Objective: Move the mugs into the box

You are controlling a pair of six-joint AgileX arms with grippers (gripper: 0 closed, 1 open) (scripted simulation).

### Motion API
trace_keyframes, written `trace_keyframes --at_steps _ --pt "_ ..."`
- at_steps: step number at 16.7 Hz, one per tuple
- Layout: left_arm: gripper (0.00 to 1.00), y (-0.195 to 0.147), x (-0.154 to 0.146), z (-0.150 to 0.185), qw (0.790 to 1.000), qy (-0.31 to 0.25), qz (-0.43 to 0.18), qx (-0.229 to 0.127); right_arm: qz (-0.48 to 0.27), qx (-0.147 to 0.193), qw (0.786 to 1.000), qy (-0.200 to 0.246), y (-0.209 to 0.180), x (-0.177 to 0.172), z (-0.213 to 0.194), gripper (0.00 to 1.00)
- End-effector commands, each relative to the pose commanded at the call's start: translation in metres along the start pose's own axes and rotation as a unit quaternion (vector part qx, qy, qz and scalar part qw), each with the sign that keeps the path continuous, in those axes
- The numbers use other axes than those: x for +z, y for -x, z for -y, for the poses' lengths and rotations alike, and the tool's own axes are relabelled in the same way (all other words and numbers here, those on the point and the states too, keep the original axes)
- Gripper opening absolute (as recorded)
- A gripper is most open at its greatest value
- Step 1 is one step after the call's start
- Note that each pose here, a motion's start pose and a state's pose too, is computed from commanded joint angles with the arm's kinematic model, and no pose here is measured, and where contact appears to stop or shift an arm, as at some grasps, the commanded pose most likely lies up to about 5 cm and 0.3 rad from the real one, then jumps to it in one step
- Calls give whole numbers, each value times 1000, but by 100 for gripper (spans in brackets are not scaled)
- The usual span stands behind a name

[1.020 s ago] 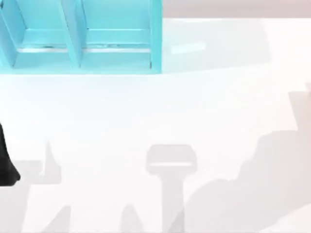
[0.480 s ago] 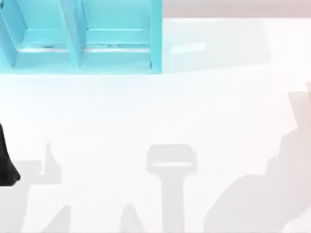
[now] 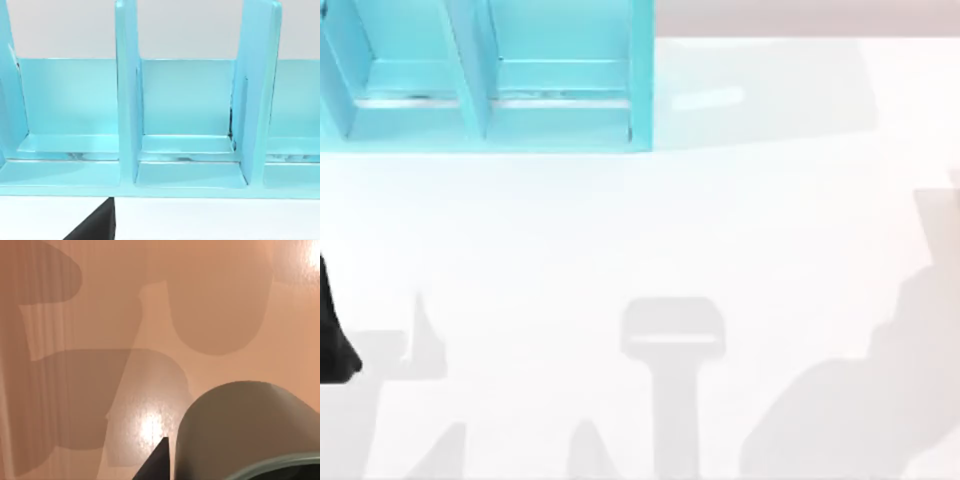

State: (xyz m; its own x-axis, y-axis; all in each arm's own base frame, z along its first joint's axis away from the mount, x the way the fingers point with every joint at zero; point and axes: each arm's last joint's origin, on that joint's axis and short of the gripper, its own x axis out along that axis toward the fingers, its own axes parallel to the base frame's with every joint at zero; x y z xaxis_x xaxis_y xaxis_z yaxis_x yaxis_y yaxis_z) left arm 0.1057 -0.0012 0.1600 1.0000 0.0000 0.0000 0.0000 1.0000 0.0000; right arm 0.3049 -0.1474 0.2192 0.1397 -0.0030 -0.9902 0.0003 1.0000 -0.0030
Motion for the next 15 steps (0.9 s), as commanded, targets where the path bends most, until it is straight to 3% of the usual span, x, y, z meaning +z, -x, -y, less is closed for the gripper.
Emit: trace_keyframes --at_steps 6,15 --pt "100 0 0 0 1000 0 0 0 0 0 1000 0 0 0 0 98" --pt "100 0 0 0 1000 0 0 0 0 0 1000 -1 0 0 0 100"
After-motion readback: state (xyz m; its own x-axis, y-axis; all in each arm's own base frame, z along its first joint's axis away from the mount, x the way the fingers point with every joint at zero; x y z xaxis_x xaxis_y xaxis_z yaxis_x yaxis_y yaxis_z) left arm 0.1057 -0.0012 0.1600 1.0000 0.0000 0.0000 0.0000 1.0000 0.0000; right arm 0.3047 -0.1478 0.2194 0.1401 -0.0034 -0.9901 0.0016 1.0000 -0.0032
